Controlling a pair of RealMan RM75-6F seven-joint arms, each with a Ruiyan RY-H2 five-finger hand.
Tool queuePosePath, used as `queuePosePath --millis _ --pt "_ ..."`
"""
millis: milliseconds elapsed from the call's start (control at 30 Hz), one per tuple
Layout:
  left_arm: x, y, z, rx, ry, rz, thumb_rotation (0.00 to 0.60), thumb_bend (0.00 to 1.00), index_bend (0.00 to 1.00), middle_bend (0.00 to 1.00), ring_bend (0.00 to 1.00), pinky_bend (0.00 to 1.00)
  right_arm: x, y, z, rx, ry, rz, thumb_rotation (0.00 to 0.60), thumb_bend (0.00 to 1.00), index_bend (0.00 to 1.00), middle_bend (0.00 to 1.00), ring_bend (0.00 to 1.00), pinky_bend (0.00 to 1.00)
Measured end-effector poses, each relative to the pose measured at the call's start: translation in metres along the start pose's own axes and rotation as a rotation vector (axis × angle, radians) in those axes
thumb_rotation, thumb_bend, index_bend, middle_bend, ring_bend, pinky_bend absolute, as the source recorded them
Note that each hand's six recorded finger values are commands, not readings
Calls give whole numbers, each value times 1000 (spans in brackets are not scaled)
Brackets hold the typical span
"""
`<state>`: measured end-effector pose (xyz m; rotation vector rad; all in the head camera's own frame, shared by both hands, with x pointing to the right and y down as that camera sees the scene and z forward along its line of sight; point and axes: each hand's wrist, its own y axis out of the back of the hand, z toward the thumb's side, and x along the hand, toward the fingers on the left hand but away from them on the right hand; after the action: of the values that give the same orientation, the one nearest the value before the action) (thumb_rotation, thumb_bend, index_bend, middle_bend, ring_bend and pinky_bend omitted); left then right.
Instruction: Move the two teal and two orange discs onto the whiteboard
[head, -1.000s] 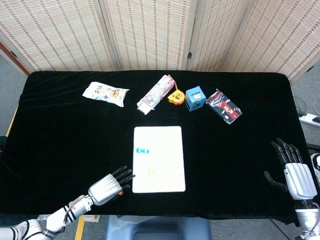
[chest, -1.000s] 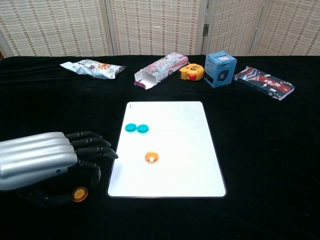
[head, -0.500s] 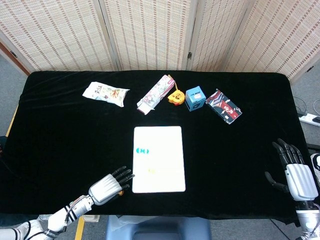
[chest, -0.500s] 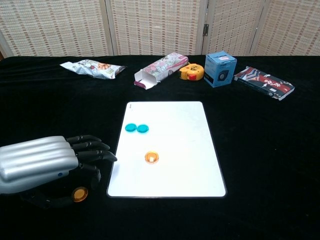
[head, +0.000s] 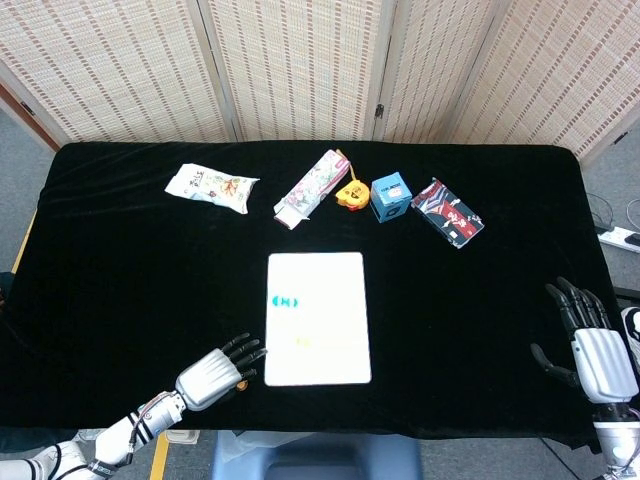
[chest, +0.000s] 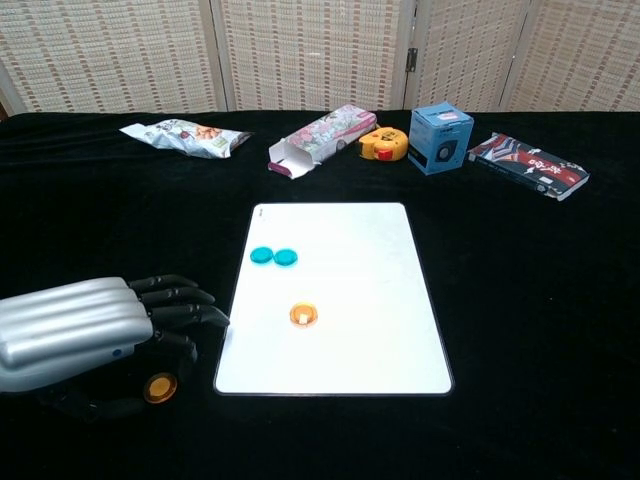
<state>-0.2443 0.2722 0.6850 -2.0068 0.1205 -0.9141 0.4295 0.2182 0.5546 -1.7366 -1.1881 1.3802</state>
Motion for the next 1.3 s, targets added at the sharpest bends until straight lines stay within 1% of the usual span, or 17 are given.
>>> queuePosePath --millis 267,500,733,933,1100,1300 --pt "1 -1 -6 -7 11 -6 600 414 419 120 0 0 1 0 0 0 -4 -2 600 360 0 47 42 0" --pt "2 -2 -7 2 14 -10 600 415 445 121 0 0 2 0 -1 1 -7 -1 600 360 0 48 42 0" --pt "2 -4 -7 -3 18 -14 600 415 511 121 0 0 3 1 -1 0 -7 -5 600 361 0 48 43 0" --pt "3 -3 -7 -12 14 -9 600 420 539 121 0 0 4 2 -2 0 -7 -9 600 361 0 48 43 0" --pt "3 6 -11 -37 20 10 600 426 532 121 0 0 4 2 -2 1 -6 -11 600 361 0 48 41 0" --pt "13 30 -20 -87 32 52 600 428 524 121 0 0 4 2 -2 0 -7 -10 600 361 0 48 40 0"
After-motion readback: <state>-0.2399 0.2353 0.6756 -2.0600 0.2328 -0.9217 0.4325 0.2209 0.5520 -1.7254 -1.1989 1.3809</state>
